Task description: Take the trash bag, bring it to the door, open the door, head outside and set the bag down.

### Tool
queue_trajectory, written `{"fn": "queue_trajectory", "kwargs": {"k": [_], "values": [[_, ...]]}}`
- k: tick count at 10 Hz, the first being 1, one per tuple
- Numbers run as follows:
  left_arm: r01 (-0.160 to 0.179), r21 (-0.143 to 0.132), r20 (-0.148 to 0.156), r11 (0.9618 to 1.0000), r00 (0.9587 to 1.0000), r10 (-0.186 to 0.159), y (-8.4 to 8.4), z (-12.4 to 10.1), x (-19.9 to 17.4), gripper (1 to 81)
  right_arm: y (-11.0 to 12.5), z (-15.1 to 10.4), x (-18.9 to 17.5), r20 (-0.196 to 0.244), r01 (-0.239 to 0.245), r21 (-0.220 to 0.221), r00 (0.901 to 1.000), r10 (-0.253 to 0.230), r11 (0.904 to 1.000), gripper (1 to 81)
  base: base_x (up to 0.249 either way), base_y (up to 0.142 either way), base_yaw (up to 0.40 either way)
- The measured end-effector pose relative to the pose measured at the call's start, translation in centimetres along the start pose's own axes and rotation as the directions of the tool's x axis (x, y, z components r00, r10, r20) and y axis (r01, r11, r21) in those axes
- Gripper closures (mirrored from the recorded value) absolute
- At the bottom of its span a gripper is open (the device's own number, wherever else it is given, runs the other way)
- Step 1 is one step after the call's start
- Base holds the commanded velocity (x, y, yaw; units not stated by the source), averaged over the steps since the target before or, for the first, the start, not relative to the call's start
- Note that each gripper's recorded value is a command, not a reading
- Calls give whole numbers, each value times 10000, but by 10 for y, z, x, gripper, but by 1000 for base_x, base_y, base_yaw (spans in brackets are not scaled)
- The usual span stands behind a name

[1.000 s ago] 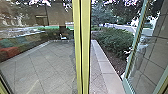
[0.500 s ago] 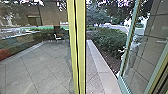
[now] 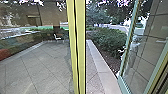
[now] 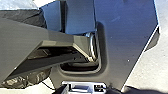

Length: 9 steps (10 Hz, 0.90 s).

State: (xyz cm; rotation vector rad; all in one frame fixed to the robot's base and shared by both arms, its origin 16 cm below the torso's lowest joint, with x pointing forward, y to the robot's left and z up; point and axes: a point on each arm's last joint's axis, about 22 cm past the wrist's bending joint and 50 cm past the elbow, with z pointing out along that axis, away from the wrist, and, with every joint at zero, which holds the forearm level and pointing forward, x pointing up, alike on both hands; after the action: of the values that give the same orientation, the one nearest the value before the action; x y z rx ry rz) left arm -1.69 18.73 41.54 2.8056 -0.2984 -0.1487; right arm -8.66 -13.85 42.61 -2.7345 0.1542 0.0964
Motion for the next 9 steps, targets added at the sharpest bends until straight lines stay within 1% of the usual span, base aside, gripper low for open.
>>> {"fn": "queue_trajectory", "kwargs": {"k": [5,7,9], "values": [[5,23,-33,10000,10000,-5,0,0,1,811,-3,2,1,-3,4,-11,10000,-4,10000,10,0,0,0],[2,-2,-34,10000,10000,-2,2,1,1,811,4,1,1,-43,-17,-190,10000,16,9998,10,0,-64,0],[-3,-43,-43,10000,10000,3,6,2,2,811,5,1,5,-227,-25,-253,9997,19,9997,10,0,-71,0]]}}
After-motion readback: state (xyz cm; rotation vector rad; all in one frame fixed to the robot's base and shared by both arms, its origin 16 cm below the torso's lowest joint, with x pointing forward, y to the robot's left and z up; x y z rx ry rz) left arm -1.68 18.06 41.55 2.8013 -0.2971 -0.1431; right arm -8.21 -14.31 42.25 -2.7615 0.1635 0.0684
